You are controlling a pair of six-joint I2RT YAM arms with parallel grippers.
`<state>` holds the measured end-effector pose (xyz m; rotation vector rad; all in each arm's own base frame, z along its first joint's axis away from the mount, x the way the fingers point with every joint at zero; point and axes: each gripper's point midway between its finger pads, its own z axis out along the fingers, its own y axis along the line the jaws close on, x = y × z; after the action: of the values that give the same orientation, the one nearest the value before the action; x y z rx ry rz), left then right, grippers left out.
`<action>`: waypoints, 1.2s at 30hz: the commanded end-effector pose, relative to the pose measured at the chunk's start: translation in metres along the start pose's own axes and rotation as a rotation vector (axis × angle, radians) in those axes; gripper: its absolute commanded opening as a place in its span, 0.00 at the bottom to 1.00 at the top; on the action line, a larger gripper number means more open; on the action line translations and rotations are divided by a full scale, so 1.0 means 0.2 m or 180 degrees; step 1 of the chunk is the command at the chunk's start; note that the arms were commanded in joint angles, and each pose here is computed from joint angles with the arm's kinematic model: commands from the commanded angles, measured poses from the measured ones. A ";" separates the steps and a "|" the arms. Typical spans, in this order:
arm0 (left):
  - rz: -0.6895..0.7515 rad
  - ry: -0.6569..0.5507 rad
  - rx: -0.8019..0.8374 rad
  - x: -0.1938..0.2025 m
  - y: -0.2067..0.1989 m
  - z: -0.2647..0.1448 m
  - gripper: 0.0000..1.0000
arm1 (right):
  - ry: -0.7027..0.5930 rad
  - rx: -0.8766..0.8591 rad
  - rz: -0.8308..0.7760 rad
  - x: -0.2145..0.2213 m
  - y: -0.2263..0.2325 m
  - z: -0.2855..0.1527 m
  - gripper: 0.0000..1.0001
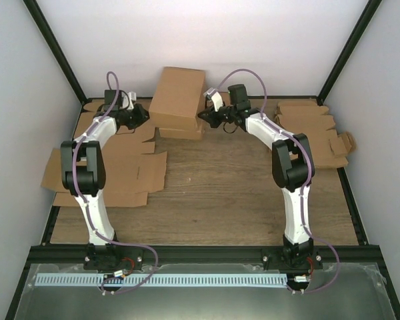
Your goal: Fold the paper box
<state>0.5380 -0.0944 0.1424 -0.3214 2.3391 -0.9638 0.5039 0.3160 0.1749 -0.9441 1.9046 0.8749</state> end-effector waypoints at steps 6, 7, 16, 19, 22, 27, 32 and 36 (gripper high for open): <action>0.0139 0.0049 0.0127 0.04 -0.19 0.00 0.07 | 0.0011 -0.0116 -0.0070 -0.02 -0.01 0.06 0.01; 0.0144 0.0053 0.0126 0.04 -0.19 0.00 0.07 | 0.0010 -0.0120 -0.0066 -0.02 -0.01 0.06 0.01; 0.0147 0.0135 0.0099 0.04 -0.19 0.08 0.08 | 0.0022 0.0026 -0.0073 0.00 -0.03 0.05 0.01; 0.0116 0.0115 0.0100 0.04 -0.20 0.08 0.10 | 0.0028 0.0118 -0.0024 0.00 -0.07 0.04 0.01; 0.0083 0.0095 0.0120 0.05 -0.21 0.07 0.11 | -0.0036 0.0154 0.0108 -0.02 -0.11 0.01 0.01; 0.0045 0.0066 0.0073 0.08 -0.19 0.05 0.16 | -0.0128 0.0176 0.0117 -0.05 -0.11 -0.06 0.03; 0.0070 0.0035 0.0045 0.03 -0.15 0.05 0.23 | -0.0088 0.0200 0.0112 -0.05 -0.10 -0.08 0.04; 0.0081 -0.0054 0.0001 -0.03 -0.11 0.00 0.27 | -0.0082 0.0237 0.0101 -0.04 -0.09 -0.10 0.04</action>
<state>0.5376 -0.1117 0.1389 -0.3509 2.3747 -0.9248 0.5237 0.2892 0.1587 -0.8347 1.9796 0.8329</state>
